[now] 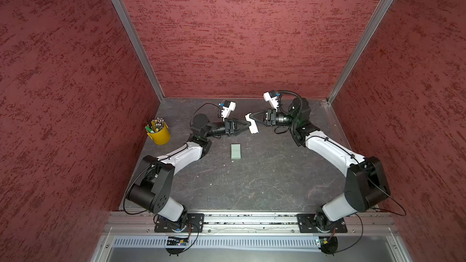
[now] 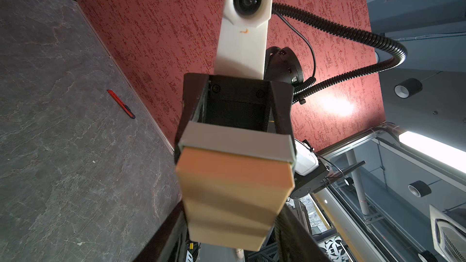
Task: Take the rings out of the lift-off lid box
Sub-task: Open the lid on the jewelry box.
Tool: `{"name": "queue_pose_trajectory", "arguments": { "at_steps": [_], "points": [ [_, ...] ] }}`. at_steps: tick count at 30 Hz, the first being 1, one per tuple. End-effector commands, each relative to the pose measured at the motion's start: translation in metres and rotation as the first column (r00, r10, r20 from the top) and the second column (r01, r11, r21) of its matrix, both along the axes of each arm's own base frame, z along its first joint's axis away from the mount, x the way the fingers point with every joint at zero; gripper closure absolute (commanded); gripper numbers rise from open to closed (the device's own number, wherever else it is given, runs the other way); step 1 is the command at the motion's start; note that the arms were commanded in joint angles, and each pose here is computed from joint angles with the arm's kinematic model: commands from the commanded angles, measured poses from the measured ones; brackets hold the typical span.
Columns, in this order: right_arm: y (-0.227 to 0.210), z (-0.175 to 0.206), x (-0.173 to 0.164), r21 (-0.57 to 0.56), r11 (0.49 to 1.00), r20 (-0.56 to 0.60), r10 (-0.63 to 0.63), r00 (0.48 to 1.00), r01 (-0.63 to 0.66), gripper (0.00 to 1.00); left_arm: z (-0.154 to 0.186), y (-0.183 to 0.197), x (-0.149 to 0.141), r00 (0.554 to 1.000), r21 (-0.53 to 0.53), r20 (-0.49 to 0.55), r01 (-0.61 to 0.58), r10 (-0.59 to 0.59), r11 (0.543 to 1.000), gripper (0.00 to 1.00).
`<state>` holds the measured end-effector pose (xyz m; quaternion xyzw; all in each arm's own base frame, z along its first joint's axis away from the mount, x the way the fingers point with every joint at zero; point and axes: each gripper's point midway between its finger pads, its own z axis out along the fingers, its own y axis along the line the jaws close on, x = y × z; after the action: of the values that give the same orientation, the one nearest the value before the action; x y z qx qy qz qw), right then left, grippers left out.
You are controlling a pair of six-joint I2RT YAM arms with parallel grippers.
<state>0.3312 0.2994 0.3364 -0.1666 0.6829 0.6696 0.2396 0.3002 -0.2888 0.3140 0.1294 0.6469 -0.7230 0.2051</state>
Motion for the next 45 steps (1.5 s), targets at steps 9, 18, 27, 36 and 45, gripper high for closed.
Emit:
{"name": "queue_pose_trajectory", "arguments": {
  "at_steps": [9, 18, 27, 36, 45],
  "points": [
    [0.0, -0.004, 0.001, 0.012, 1.0, -0.011, -0.001, 1.0, 0.001, 0.51, 0.009, 0.003, 0.0, 0.999, -0.024, 0.04, 0.007, -0.006, 1.0, 0.53],
    [0.0, 0.002, 0.001, 0.015, 1.0, -0.009, 0.001, 1.0, -0.001, 0.49, 0.009, 0.008, 0.002, 0.999, -0.036, 0.039, -0.005, 0.006, 0.999, 0.59],
    [-0.002, 0.007, 0.004, -0.001, 1.0, -0.001, -0.008, 1.0, 0.008, 0.49, 0.003, 0.01, 0.002, 0.999, -0.022, 0.032, -0.017, 0.018, 1.0, 0.65],
    [-0.007, 0.022, 0.001, 0.027, 1.0, 0.015, 0.0, 1.0, -0.001, 0.49, 0.0, 0.013, 0.0, 0.999, 0.009, 0.033, -0.041, 0.04, 0.999, 0.65],
    [-0.016, 0.027, 0.004, 0.023, 0.999, 0.033, -0.024, 0.999, 0.023, 0.49, -0.005, 0.015, -0.003, 0.999, 0.026, 0.024, -0.042, 0.041, 0.999, 0.66]
  ]
}}
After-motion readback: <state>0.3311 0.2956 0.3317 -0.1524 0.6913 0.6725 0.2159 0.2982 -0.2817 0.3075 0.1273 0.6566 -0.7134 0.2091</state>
